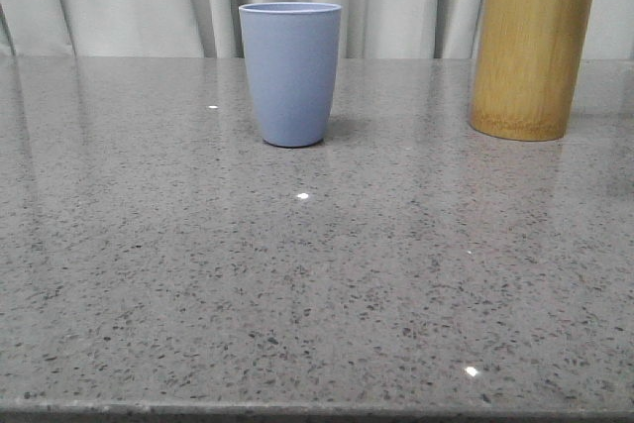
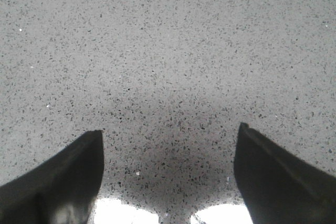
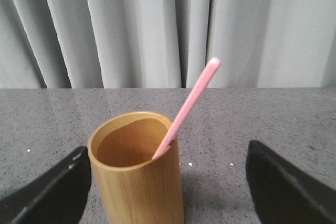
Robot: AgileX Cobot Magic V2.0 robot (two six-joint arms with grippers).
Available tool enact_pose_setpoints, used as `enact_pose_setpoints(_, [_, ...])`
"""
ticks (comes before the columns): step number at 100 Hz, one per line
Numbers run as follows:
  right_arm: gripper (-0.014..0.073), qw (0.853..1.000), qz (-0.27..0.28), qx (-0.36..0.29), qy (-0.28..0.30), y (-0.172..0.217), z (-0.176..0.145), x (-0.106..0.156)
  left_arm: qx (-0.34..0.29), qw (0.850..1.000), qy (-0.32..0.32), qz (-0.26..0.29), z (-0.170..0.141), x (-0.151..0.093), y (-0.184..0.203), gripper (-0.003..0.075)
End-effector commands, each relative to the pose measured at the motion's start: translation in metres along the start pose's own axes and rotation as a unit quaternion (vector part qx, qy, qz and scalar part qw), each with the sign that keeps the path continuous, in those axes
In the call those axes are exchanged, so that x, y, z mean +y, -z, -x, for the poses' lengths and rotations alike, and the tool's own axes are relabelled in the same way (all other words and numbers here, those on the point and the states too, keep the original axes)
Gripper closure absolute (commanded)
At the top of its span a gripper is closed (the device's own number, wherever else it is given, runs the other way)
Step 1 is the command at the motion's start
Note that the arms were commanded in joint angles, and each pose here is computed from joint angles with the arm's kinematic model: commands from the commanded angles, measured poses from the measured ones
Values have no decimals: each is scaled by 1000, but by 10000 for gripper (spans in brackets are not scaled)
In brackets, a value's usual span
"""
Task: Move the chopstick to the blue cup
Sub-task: 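Grasp the pink chopstick with the right gripper and pull it from the bamboo cup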
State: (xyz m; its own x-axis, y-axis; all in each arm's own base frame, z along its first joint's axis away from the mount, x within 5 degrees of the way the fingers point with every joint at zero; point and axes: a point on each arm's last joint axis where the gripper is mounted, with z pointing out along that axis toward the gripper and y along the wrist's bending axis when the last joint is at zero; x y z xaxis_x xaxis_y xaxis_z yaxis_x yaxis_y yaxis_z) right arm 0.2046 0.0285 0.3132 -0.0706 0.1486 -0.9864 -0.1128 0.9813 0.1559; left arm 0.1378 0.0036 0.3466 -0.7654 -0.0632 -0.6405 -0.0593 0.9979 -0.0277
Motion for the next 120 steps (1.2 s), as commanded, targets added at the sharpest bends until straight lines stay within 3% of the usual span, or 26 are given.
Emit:
enact_pose_setpoints(1, [-7, 997, 6, -82, -8, -10, 22, 3, -44, 999, 2, -5, 9, -1, 8, 216])
enact_pose_setpoints(45, [-7, 996, 3, -92, -7, -59, 25, 4, -44, 999, 2, -5, 9, -1, 8, 217])
enact_pose_setpoints(71, [15, 995, 3, -97, -7, -65, 27, 4, -44, 999, 2, -5, 9, -1, 8, 217])
enact_pose_setpoints(87, [160, 995, 3, -99, -7, -65, 27, 4, -44, 999, 2, -5, 9, -1, 8, 217])
enact_pose_setpoints(120, [587, 995, 3, -102, -7, -65, 28, 4, -44, 999, 2, -5, 9, -1, 8, 218])
